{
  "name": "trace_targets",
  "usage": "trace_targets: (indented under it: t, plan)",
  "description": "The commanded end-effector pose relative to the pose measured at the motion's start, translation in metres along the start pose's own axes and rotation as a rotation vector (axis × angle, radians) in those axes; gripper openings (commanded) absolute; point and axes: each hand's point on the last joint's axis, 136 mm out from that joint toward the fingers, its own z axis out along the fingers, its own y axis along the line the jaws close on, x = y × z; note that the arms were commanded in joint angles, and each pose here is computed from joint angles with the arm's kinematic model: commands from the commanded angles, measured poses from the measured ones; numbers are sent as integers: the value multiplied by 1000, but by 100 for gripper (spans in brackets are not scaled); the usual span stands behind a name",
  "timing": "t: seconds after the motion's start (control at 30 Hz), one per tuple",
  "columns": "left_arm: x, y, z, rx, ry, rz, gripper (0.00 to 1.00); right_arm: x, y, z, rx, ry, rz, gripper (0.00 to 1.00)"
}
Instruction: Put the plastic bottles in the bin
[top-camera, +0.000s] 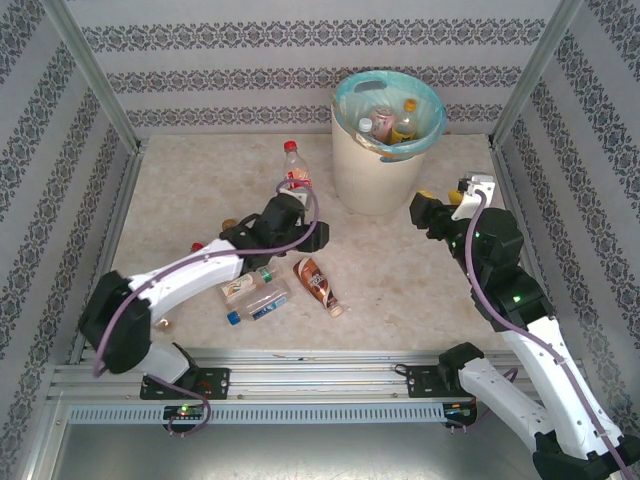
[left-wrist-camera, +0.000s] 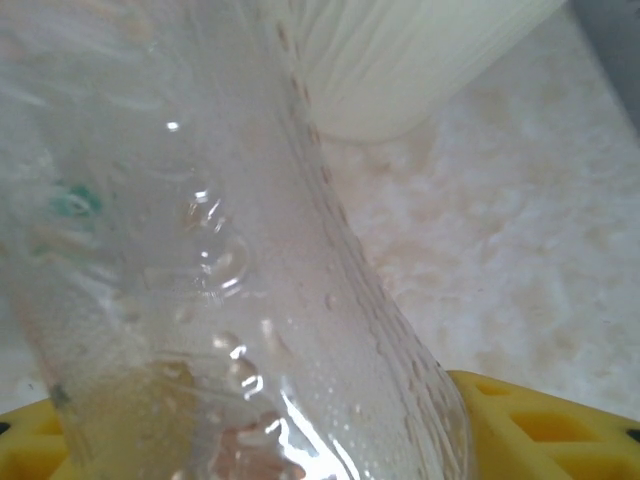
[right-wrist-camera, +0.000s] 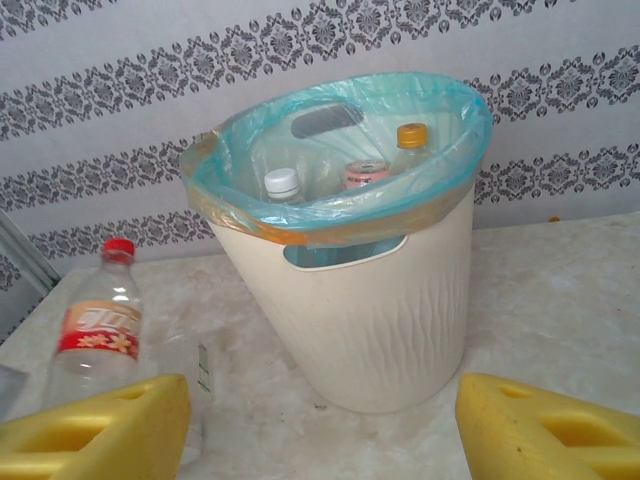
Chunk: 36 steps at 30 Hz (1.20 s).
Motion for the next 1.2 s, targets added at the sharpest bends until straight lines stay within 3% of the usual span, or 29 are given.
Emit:
trace_targets:
  t: [0.0, 0.07, 0.17, 0.43, 0.57, 0.8, 1.17]
  plan:
    - [-38, -14, -36, 81, -218, 162, 49, -18, 8, -5, -39, -42, 43, 70]
    - [-42, -14, -56, 88, -292, 265, 38, -21, 14, -6, -64, -41, 46, 69]
    - [-42, -20, -82, 123, -359, 421, 36, -25, 23, -6, -108, -47, 49, 69]
    - [-15, -42, -127, 281, -361, 698, 18, -36, 64, -14, -317, -74, 60, 68]
    - [5, -53, -137, 388, -345, 773, 10, -43, 92, -24, -469, -87, 46, 68]
    - [45, -66, -137, 548, -167, 871, 3, -59, 138, -50, -665, -104, -28, 66]
    - [66, -73, -148, 630, -160, 937, 3, -59, 155, -43, -662, -65, -29, 66]
